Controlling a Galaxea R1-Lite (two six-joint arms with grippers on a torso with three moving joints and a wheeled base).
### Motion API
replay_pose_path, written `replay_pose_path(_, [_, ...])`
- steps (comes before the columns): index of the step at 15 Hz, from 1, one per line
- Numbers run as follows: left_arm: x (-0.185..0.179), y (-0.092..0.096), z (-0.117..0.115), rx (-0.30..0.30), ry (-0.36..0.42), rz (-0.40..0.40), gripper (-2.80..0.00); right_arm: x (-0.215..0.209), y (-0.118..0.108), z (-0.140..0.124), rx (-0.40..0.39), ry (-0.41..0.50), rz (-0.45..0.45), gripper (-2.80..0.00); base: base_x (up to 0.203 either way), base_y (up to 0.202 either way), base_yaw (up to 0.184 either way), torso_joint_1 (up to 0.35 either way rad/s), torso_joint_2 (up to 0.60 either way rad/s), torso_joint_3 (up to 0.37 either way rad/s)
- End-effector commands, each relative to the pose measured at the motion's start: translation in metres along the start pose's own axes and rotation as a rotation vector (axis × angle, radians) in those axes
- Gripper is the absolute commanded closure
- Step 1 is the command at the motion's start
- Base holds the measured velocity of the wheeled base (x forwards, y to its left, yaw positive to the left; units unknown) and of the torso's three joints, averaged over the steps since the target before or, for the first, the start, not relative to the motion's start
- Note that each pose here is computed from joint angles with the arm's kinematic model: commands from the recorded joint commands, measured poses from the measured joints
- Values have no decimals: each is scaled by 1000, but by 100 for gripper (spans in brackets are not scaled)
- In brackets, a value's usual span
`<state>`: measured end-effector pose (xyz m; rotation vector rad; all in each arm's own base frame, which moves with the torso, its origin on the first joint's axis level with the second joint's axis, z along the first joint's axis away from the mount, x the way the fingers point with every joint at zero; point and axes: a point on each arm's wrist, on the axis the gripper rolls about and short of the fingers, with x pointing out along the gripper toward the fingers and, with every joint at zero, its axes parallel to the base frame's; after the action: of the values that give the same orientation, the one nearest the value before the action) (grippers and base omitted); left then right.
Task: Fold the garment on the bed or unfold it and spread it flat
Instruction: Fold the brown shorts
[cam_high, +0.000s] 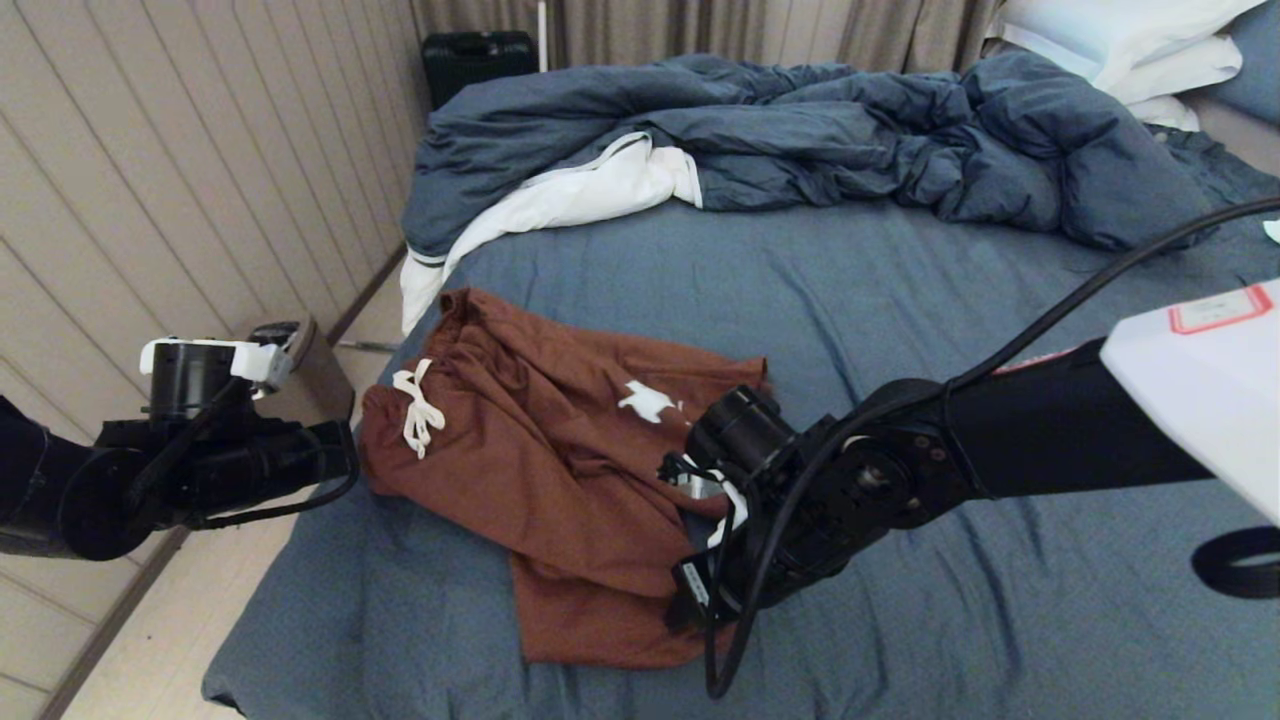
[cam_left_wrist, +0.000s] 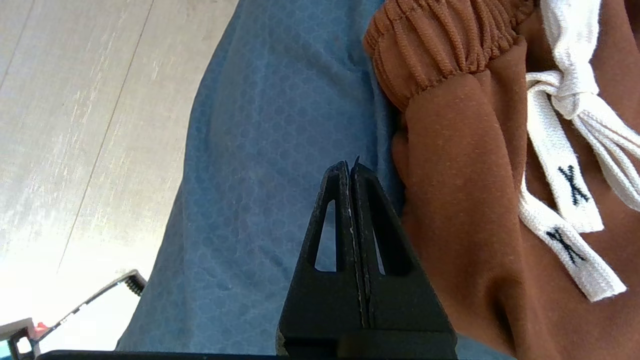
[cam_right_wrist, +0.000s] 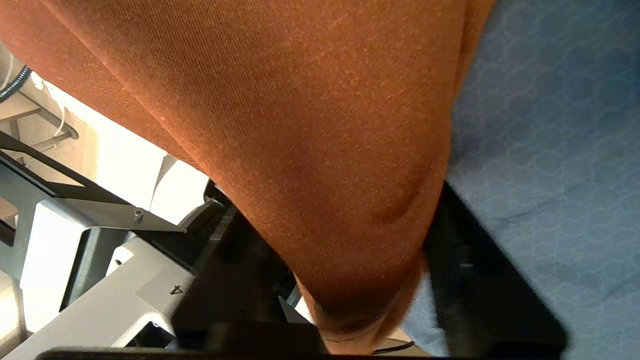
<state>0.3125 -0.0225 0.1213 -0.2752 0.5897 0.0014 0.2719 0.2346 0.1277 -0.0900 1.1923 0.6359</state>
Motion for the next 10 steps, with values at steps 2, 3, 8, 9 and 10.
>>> replay_pose_path(2, [2, 0, 0, -3, 0, 0, 0, -3, -2, 1, 6, -10, -19, 0, 0, 0, 0, 0, 0, 0])
replay_pose_path(3, [2, 0, 0, -3, -1, -1, 0, -3, -4, 1, 9, -22, -60, 0, 0, 0, 0, 0, 0, 0])
replay_pose_path(8, [2, 2, 1, -6, -3, 4, 0, -30, -35, 9, 57, -119, -200, 0, 0, 0, 0, 0, 0, 0])
replay_pose_path(9, [2, 2, 1, -5, -3, 4, 0, -37, -46, 11, 64, -135, -218, 0, 0, 0, 0, 0, 0, 0])
replay_pose_path(10, [2, 2, 0, -5, -2, 5, 0, -45, -59, 13, 78, -151, -237, 0, 0, 0, 0, 0, 0, 0])
